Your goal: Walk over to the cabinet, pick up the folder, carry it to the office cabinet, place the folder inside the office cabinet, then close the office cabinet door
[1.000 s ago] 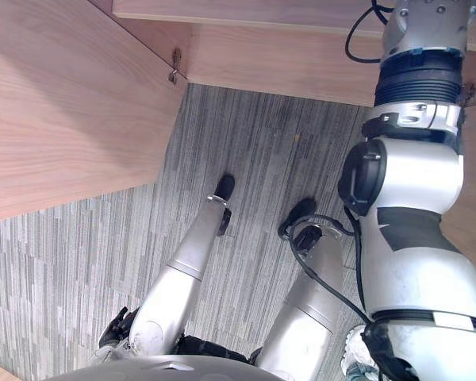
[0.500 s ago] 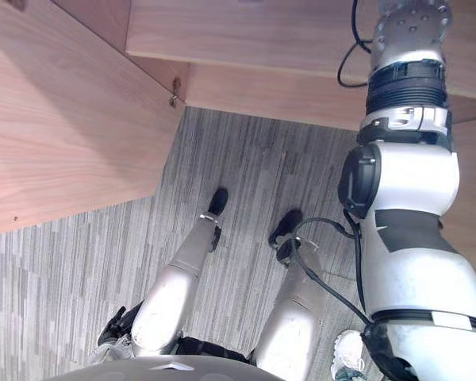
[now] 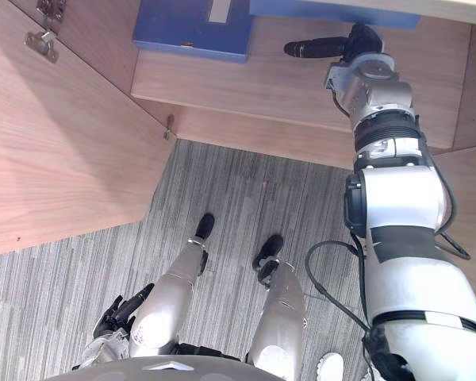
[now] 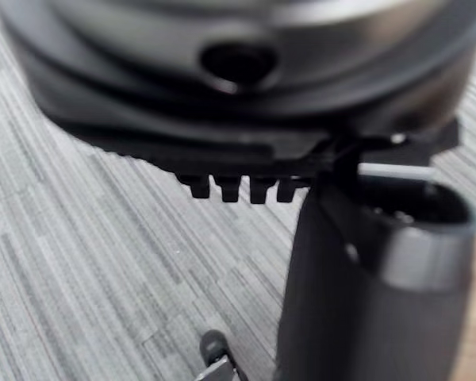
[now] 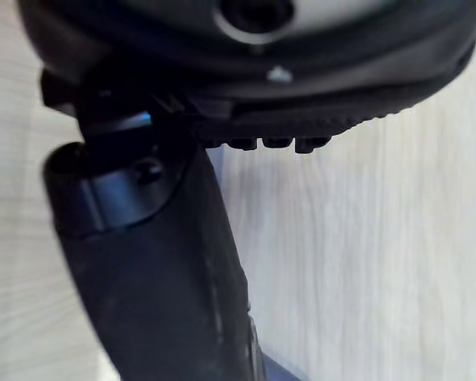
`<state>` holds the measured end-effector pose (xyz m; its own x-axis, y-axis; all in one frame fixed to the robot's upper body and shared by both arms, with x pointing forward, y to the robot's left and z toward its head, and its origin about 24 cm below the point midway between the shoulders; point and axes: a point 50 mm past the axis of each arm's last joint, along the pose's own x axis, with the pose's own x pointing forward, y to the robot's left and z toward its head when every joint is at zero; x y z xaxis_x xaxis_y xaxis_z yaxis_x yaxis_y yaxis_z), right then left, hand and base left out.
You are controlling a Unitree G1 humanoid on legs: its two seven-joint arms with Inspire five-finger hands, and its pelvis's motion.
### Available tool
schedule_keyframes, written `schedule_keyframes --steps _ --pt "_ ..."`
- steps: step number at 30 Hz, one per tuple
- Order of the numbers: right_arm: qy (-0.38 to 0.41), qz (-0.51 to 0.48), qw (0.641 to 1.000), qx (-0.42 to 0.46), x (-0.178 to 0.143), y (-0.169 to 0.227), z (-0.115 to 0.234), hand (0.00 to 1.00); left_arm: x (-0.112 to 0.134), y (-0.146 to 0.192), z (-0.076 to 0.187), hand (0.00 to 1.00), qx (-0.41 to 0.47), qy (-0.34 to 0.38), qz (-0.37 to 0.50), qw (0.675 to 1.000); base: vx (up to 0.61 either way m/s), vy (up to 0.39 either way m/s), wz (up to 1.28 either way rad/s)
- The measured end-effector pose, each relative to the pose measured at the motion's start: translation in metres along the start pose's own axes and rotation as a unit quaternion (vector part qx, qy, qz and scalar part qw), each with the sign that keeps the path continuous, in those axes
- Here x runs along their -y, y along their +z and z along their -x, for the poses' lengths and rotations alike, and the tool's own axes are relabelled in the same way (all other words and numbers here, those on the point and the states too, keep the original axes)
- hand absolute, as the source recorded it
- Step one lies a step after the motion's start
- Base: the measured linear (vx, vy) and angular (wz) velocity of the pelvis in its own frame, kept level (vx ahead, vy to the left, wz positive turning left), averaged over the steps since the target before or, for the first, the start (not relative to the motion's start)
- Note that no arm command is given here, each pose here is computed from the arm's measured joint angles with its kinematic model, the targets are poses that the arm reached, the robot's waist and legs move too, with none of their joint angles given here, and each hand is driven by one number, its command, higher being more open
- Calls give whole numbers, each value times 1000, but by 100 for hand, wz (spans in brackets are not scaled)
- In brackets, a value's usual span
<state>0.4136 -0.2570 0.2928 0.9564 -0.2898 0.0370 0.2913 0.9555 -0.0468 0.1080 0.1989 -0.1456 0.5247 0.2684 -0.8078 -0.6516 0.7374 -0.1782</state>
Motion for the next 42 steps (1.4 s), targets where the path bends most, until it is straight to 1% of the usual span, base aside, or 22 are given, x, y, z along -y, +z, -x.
schedule_keyframes --steps 5,10,14,16,18,19,21,23,25,28,31,34,42 --pt "1 50 999 -2 5 -4 0 100 -5 2 0 100 3 1 12 1000 -8 7 -6" --pt "-7 108 994 -35 14 -33 -1 100 -6 -4 1 100 -11 -4 12 1000 23 1 -2" --pt "2 136 990 -37 11 -40 -1 100 -7 -4 1 100 -10 -11 10 1000 58 6 -7" --pt "13 184 983 -25 7 -40 0 100 -7 -2 0 100 -8 -15 3 1000 55 0 -6" --pt "45 248 968 -2 1 -45 3 100 -8 1 -1 100 -7 -23 -14 1000 44 11 -3" --pt "59 263 963 -1 0 -47 4 100 -9 2 -1 100 -6 -26 -21 999 43 17 -3" --pt "103 321 941 -12 -4 -57 6 100 -10 7 -2 100 -2 -34 -54 998 36 18 -2" --pt "125 351 928 -22 -6 -61 6 100 -11 10 -2 100 3 -42 -63 997 0 0 0" --pt "148 397 905 -34 -4 -71 8 100 -9 12 -2 100 8 -50 -75 996 8 15 0" --pt "165 426 889 -39 -3 -81 11 100 -10 7 1 100 4 -57 -86 995 0 0 0" --pt "178 450 873 -63 3 -93 13 100 -12 4 2 100 1 -58 -89 994 0 0 0" --pt "190 467 860 -72 2 -98 14 100 -13 4 2 100 0 -58 -92 994 -8 2 -8" --pt "226 506 830 -63 -9 -104 19 100 -15 8 2 100 4 -57 -100 993 -15 -4 -12"
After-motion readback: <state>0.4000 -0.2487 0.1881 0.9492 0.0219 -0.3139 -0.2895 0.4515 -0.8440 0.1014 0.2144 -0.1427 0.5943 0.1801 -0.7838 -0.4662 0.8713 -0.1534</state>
